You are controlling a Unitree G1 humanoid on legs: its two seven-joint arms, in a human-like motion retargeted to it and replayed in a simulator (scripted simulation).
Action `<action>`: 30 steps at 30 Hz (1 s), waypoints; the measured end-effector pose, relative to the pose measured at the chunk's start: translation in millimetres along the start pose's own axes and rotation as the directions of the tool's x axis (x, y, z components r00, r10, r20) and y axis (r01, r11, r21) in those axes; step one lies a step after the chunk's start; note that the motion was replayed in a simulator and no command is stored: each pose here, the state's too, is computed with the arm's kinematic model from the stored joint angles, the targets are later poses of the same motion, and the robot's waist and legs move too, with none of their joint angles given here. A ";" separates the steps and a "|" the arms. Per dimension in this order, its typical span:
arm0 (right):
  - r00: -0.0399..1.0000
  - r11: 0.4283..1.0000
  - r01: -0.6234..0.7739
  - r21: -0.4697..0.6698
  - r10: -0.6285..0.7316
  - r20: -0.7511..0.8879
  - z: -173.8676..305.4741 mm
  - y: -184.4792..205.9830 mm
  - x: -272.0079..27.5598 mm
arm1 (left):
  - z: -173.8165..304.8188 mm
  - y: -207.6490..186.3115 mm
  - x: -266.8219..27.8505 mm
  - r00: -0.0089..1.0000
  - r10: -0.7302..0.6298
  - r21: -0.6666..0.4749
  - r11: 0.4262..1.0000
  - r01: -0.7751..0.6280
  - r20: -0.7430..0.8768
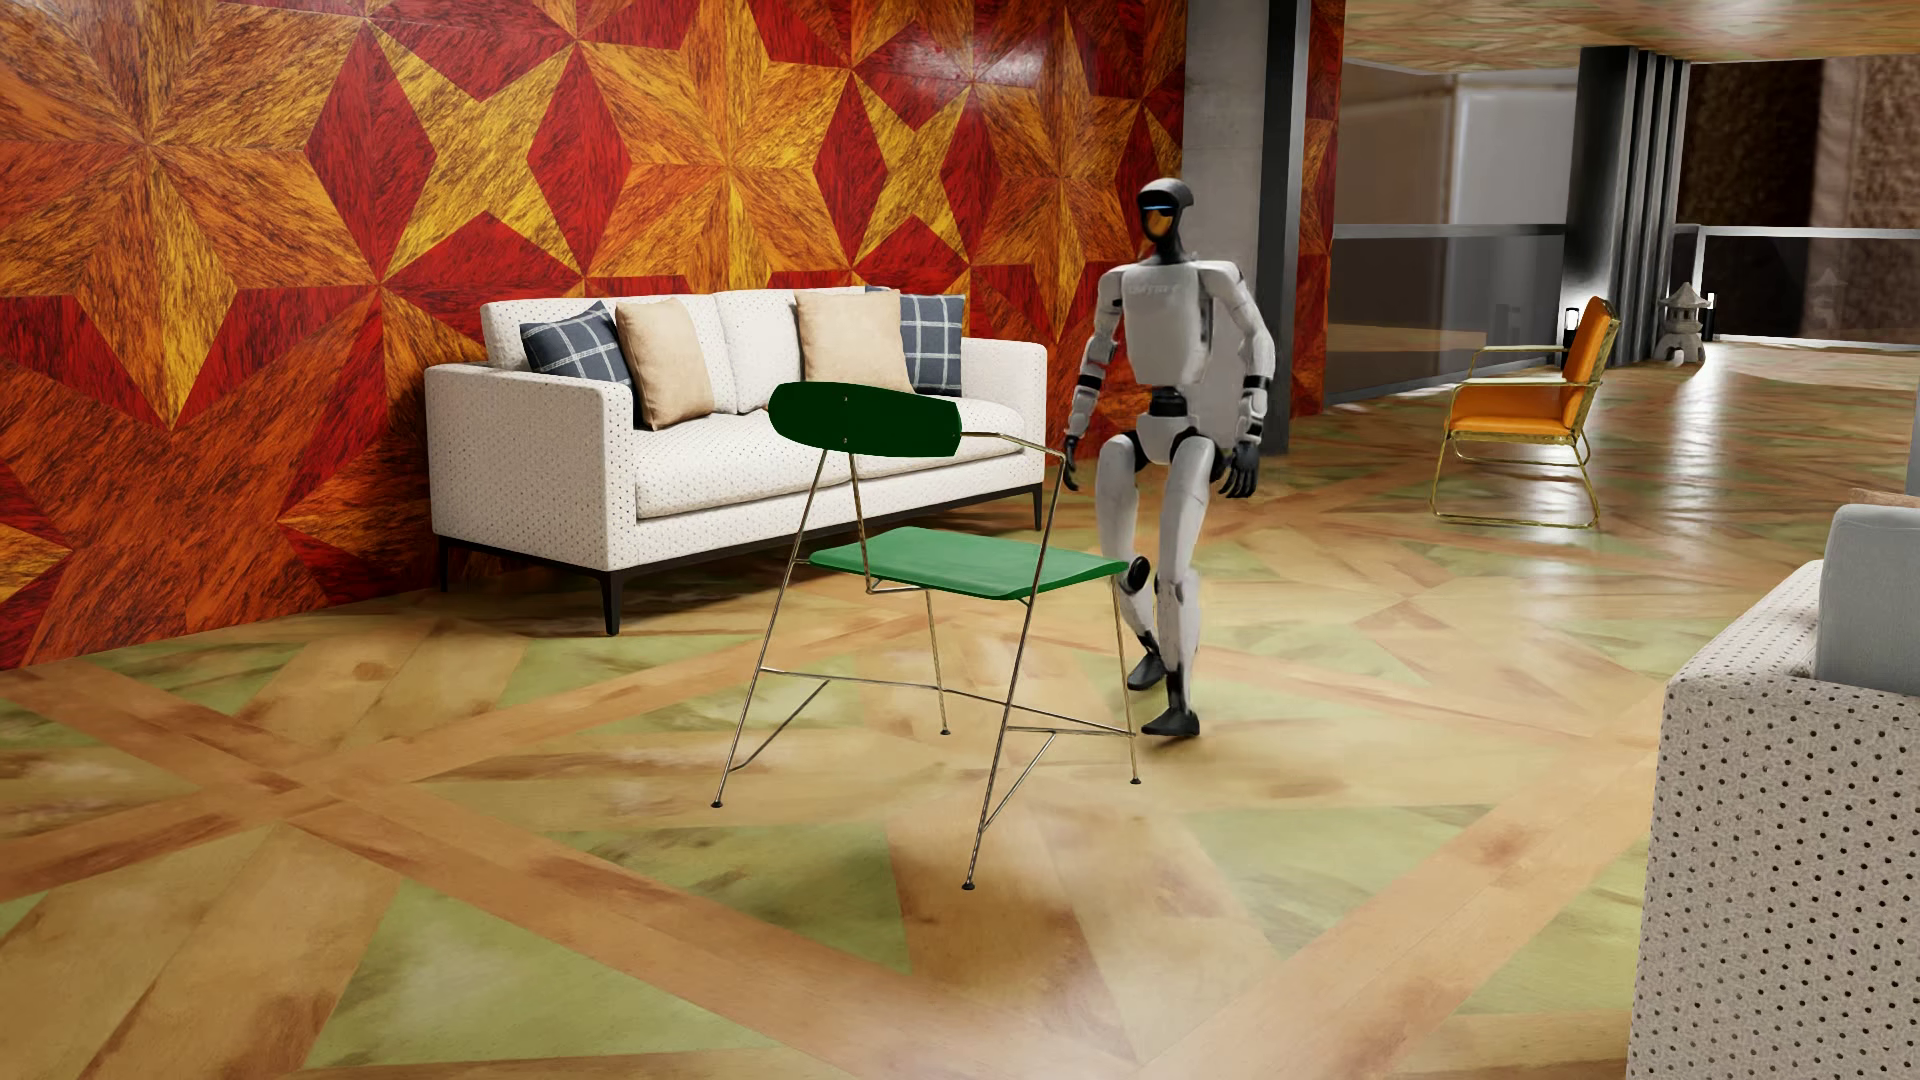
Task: Walk to the dark green chair
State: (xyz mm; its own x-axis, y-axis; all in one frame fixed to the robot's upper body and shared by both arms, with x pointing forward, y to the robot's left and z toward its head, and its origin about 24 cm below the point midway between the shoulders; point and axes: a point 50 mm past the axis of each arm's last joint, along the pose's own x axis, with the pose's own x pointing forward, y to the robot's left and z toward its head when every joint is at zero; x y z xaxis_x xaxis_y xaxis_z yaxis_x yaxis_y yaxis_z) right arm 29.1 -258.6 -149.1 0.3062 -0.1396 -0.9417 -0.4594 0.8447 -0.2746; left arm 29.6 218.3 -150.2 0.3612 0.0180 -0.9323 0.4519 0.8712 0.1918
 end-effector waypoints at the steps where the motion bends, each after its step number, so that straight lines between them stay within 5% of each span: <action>1: 1.000 1.000 0.021 0.021 -0.020 -0.009 -2.2 -5.6 -0.3 | -0.5 -6.0 -0.6 1.000 -0.017 0.002 1.000 0.017 0.001; 7: 0.996 0.987 0.075 0.142 -0.081 0.036 14.0 -16.3 3.2 | -14.6 -17.5 0.0 0.994 -0.076 0.094 0.992 0.083 -0.072; 14: 0.958 0.990 0.061 0.130 -0.094 0.271 76.8 -19.9 1.1 | 24.6 73.4 5.7 0.988 0.155 0.108 0.982 -0.157 0.027; 21: 0.994 0.999 -0.032 0.044 0.027 0.103 34.3 15.8 6.2 | 107.3 132.8 -7.5 0.907 0.296 0.076 0.940 -0.332 0.298; 26: 0.996 0.997 -0.063 -0.037 0.065 0.054 30.3 21.8 10.3 | 67.0 76.8 11.2 0.965 0.207 -0.052 0.978 -0.201 0.162; 30: 0.981 0.998 0.013 0.068 -0.026 0.194 67.5 -3.0 10.3 | 3.7 -12.2 14.1 0.996 -0.054 0.079 0.995 0.059 -0.071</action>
State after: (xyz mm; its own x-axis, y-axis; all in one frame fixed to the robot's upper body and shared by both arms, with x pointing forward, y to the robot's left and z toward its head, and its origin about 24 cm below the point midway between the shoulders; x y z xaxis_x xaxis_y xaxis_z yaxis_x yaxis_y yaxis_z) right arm 89.8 -227.7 -144.8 0.4740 -0.0590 -0.8785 -0.3971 0.8762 -0.2731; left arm 32.1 206.1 -164.5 0.2779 0.0059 -0.9606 0.5351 0.8295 0.1599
